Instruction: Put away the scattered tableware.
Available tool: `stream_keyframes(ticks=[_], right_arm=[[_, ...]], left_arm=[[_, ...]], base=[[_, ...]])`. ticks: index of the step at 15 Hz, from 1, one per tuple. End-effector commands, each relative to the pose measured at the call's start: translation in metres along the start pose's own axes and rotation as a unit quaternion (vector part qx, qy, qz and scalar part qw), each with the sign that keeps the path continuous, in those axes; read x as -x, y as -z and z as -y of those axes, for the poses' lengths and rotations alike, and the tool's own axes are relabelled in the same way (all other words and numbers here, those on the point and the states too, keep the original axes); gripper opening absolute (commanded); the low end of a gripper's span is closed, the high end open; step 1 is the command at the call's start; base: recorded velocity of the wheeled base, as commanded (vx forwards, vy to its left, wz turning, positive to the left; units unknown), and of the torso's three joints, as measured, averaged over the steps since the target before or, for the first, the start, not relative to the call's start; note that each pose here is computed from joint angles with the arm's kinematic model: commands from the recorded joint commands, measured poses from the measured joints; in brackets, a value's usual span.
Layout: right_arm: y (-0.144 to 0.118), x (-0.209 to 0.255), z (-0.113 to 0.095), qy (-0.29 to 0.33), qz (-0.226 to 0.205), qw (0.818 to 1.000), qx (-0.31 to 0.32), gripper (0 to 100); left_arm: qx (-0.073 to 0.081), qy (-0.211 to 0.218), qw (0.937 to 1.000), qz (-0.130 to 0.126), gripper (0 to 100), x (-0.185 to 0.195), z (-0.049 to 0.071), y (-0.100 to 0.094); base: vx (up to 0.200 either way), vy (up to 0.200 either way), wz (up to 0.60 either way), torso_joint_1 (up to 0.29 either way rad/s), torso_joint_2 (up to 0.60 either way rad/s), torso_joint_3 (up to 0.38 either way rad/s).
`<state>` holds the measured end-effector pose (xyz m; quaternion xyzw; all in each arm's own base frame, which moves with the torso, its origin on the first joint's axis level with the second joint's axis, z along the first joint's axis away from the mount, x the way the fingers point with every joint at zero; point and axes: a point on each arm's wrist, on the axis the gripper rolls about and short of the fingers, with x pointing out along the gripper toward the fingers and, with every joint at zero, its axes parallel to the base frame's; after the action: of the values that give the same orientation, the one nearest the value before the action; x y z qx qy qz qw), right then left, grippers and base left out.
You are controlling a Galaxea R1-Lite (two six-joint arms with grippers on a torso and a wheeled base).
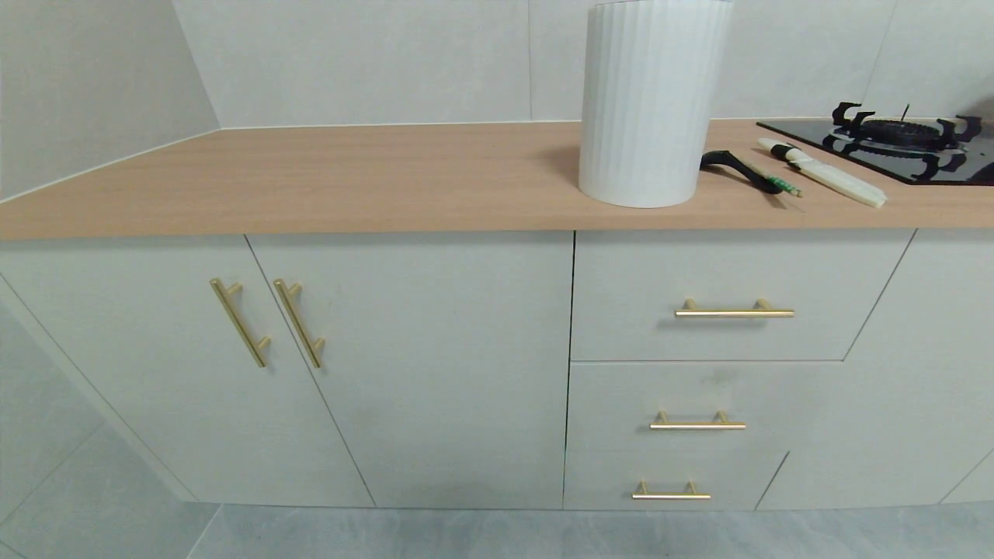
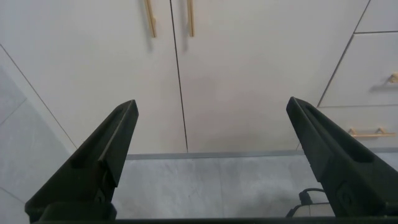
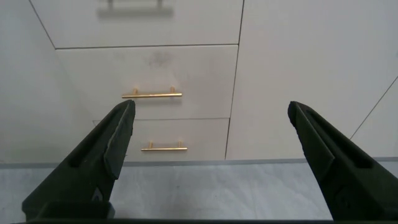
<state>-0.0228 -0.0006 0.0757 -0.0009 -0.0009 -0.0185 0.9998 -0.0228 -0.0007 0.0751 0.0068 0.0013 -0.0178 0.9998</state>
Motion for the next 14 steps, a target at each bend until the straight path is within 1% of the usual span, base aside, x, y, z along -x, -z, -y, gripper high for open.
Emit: stream_keyframes(ticks=[1,3,4,5,6,7,8,9,10,11,12,13,14], right_arm=[[0.000,0.000,0.000,0.000,0.001,1.000,0.001,100],[0.000,0.000,0.000,-0.003,0.000,1.000,0.011,100],[-0.006,0.001,0.000,-0.008,0.008,1.000,0.011,100],[-0.017,0.003,0.000,-0.019,0.021,1.000,0.008,100],[-0.050,0.007,0.000,-0.056,0.041,0.997,-0.020,100],[-0.061,-0.003,-0.001,-0.092,-0.005,0.996,-0.014,100],[-0.067,-0.016,-0.003,-0.120,-0.049,0.992,-0.007,100],[-0.068,-0.032,-0.007,-0.157,-0.109,0.982,-0.008,100],[-0.065,-0.051,-0.011,-0.180,-0.175,0.968,-0.009,100],[-0.063,-0.068,-0.014,-0.182,-0.226,0.957,-0.008,100],[-0.063,-0.077,-0.016,-0.182,-0.250,0.951,-0.007,100],[-0.066,-0.103,-0.020,-0.180,-0.292,0.939,-0.003,100],[-0.068,-0.121,-0.023,-0.174,-0.312,0.934,0.000,100]], left_arm=[[0.000,0.000,1.0000,0.000,100,0.000,0.000,0.000],[0.000,0.000,1.0000,0.000,100,0.000,0.000,0.000],[0.000,0.000,1.0000,0.000,100,0.000,0.000,0.000],[0.000,0.000,1.0000,0.000,100,0.000,0.000,0.000],[0.000,0.000,1.0000,0.000,100,0.000,0.000,0.000],[0.000,0.000,1.0000,0.000,100,0.000,0.000,0.000],[0.000,0.000,1.0000,0.000,100,0.000,0.000,0.000],[0.000,0.000,1.0000,0.000,100,0.000,0.000,0.000],[0.000,0.000,1.0000,0.000,100,0.000,0.000,0.000],[0.000,0.000,1.0000,0.000,100,0.000,0.000,0.000],[0.000,0.000,1.0000,0.000,100,0.000,0.000,0.000],[0.000,0.000,1.0000,0.000,100,0.000,0.000,0.000],[0.000,0.000,1.0000,0.000,100,0.000,0.000,0.000]], base=[[0.000,0.000,0.00,0.000,0.00,0.000],[0.000,0.000,0.00,0.000,0.00,0.000],[0.000,0.000,0.00,0.000,0.00,0.000],[0.000,0.000,0.00,0.000,0.00,0.000],[0.000,0.000,0.00,0.000,0.00,0.000],[0.000,0.000,0.00,0.000,0.00,0.000],[0.000,0.000,0.00,0.000,0.00,0.000],[0.000,0.000,0.00,0.000,0.00,0.000],[0.000,0.000,0.00,0.000,0.00,0.000],[0.000,0.000,0.00,0.000,0.00,0.000],[0.000,0.000,0.00,0.000,0.00,0.000],[0.000,0.000,0.00,0.000,0.00,0.000],[0.000,0.000,0.00,0.000,0.00,0.000]])
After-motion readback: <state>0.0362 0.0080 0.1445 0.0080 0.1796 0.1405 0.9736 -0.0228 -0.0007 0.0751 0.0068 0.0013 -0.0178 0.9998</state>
